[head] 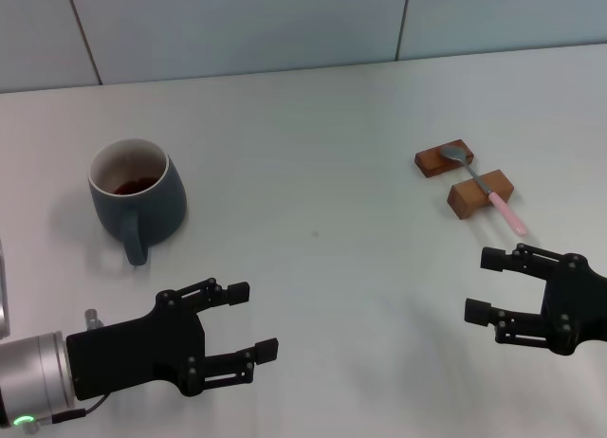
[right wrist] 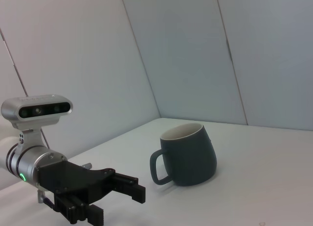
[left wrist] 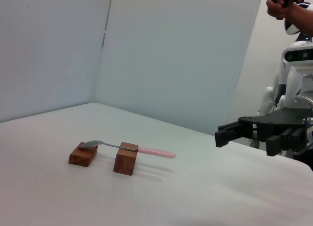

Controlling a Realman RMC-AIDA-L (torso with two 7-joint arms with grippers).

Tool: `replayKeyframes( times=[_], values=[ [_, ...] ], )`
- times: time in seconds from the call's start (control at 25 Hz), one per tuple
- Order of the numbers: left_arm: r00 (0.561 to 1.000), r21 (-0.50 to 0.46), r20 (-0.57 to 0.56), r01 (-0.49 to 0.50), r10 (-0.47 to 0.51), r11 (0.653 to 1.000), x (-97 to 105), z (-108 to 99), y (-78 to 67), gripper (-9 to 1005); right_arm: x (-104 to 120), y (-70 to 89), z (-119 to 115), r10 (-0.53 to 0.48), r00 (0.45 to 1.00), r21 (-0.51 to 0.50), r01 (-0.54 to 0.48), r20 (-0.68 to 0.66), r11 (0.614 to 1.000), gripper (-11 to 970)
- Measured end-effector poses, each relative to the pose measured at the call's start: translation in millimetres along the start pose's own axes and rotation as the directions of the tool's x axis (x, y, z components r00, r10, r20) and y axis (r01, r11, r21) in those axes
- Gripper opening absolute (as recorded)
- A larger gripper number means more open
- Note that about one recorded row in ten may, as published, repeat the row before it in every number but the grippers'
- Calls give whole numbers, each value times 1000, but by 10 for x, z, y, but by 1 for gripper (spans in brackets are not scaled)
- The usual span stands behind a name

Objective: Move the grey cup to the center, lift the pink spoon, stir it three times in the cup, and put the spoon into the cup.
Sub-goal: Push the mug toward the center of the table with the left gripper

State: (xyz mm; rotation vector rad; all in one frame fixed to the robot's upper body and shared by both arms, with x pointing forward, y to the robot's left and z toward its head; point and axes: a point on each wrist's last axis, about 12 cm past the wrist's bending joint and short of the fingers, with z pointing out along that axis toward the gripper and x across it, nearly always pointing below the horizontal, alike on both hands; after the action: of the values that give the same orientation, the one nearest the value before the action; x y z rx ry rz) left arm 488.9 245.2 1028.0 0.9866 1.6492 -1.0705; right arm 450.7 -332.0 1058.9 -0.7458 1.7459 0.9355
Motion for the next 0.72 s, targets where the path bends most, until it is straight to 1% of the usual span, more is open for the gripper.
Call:
replayKeyframes(
  times=[0.32,0.44,0.48,0.56,0.6,0.64,0.68,0.72],
  values=[
    [1000,1,1,0,0,1000,-1,1,-2,827,0,0,0,1,1000,0,-1,0,1000,818],
    [1000,22,26,-3,2,1000,-29,-2,-26,826,0,0,0,1,1000,0,-1,0,1000,818],
    [999,31,51,-11,9,999,-55,-15,-40,826,0,0,0,1,1000,0,-1,0,1000,817],
    [986,32,159,-51,45,998,-162,-114,-66,825,1,0,1,1,1000,0,-1,0,1000,817],
    [983,22,175,-57,52,998,-176,-137,-62,825,1,1,0,2,1000,0,-2,0,1000,817],
    [964,-51,247,-86,96,995,-251,-282,-22,825,3,1,3,2,1000,-2,-2,-1,1000,817],
    [964,-51,247,-86,96,995,-251,-282,-22,824,3,1,3,2,1000,-2,-2,-1,1000,817],
    [954,-100,275,-95,119,990,-283,-347,10,824,3,2,5,3,1000,-2,-3,-2,1000,817]
  ],
)
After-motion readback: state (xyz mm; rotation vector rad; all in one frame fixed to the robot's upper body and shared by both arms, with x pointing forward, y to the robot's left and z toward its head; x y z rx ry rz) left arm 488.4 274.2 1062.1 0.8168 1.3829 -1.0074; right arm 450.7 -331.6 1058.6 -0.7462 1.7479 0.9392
